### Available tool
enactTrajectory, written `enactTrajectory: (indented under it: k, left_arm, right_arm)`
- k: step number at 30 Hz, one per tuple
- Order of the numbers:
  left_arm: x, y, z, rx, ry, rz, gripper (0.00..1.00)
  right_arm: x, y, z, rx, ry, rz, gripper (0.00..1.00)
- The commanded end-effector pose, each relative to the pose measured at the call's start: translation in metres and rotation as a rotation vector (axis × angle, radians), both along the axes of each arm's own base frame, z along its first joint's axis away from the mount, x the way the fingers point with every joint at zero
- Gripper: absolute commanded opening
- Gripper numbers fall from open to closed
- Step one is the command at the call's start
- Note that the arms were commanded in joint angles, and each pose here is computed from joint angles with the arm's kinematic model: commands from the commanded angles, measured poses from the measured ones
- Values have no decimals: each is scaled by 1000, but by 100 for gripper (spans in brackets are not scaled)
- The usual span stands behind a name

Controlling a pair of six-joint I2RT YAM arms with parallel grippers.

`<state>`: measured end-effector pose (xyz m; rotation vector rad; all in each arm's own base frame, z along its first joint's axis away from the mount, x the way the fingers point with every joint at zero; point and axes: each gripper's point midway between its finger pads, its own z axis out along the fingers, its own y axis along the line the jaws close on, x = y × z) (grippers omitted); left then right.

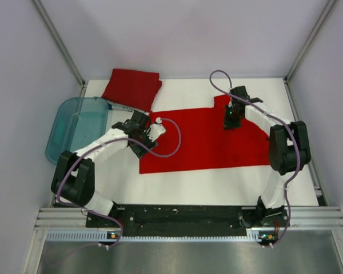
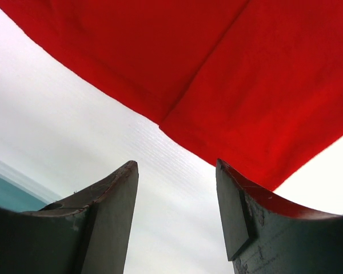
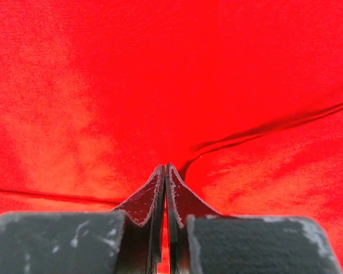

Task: Fold and stack the t-shirts
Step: Fold the flattened tshirt in 1/3 of the way

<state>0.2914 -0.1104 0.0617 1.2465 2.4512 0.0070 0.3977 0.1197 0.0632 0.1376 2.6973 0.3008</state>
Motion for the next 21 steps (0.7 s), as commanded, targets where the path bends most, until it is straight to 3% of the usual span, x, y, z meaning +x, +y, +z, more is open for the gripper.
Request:
enactTrajectory:
  k: [1, 4, 7, 9, 11, 12, 17, 21]
  left_arm:
    - [-2, -11, 32, -88, -56, -31, 61]
    - [-12, -22, 43, -155, -49, -92, 61]
    - [-31, -29, 41, -169, 9, -139, 60]
    - [-47, -34, 36, -158, 47, -180, 60]
    - [-62, -39, 29, -148, 53, -246, 61]
    - [-67, -41, 26, -147, 42, -276, 62]
    - [-76, -34, -3, -95, 40, -319, 64]
    - [-74, -21, -24, -26, 41, -308, 64]
  right_arm:
    - [7, -19, 30, -29, -87, -57, 0]
    - [-7, -65, 56, -24, -149, -216, 4]
    - [-38, -121, 68, 7, -187, -415, 45]
    - [-65, -151, 71, 13, -212, -546, 60]
    - [-93, -182, 65, -40, -216, -701, 89]
    - [-106, -189, 57, -54, -200, -760, 99]
    - [-133, -194, 26, 17, -104, -907, 97]
    - [-149, -191, -8, 65, 66, -1030, 76]
